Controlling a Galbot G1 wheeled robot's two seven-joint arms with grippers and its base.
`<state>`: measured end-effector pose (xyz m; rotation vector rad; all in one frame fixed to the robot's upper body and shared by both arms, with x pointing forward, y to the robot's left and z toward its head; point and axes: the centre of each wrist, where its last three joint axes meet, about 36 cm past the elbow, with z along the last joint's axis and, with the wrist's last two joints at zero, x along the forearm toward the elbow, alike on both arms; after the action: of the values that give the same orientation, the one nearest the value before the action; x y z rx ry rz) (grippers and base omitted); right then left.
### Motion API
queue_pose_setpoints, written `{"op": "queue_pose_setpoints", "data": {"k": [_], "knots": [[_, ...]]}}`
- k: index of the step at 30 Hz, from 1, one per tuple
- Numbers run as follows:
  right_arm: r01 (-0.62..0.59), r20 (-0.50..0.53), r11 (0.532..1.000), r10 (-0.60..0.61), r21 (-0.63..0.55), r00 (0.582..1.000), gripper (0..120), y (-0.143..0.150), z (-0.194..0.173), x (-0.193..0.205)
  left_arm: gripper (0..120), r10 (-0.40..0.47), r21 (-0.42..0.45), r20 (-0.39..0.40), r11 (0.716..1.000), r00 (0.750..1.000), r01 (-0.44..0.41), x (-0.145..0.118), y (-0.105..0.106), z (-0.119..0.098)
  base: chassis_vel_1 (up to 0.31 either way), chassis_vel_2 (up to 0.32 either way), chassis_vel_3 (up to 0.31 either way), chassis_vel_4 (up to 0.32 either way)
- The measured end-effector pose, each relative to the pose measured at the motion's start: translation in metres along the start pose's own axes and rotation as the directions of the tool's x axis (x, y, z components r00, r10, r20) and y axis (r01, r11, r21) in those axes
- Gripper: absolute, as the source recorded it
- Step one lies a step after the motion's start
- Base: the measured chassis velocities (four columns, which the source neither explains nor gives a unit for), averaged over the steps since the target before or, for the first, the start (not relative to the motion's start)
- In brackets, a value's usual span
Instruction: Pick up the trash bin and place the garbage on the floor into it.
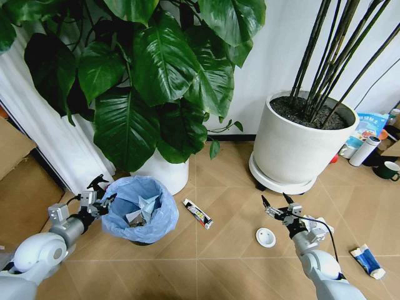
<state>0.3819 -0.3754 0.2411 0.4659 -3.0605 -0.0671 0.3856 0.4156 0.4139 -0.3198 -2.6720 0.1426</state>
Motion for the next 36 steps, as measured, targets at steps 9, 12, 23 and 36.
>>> {"op": "queue_pose_setpoints", "data": {"k": [9, 12, 23, 36], "knots": [[0.188, -0.158, 0.982, -0.18, 0.035, 0.971, 100, -0.004, -0.007, -0.027, 0, 0.026, -0.034, -0.004, 0.999, 1.0, -0.026, -0.003, -0.003, -0.004, 0.0, 0.0, 0.0, 0.0], [0.263, -0.203, 0.965, -0.257, 0.004, 0.945, 100, 0.004, 0.0, -0.044, 0, 0.036, -0.047, -0.002, 0.998, 0.999, -0.036, -0.004, -0.006, -0.006, 0.0, 0.0, 0.0, 0.0], [0.486, -0.326, 0.868, -0.491, -0.102, 0.808, 100, 0.064, 0.035, -0.136, 0, 0.032, -0.068, -0.006, 0.997, 0.999, -0.032, -0.007, -0.001, -0.009, 0.0, 0.0, 0.0, 0.0], [0.513, -0.411, 0.849, -0.516, -0.125, 0.752, 100, 0.087, 0.046, -0.189, 0, 0.03, -0.084, 0.007, 0.996, 1.0, -0.03, -0.005, 0.001, -0.017, 0.0, 0.0, 0.0, 0.0]]}}
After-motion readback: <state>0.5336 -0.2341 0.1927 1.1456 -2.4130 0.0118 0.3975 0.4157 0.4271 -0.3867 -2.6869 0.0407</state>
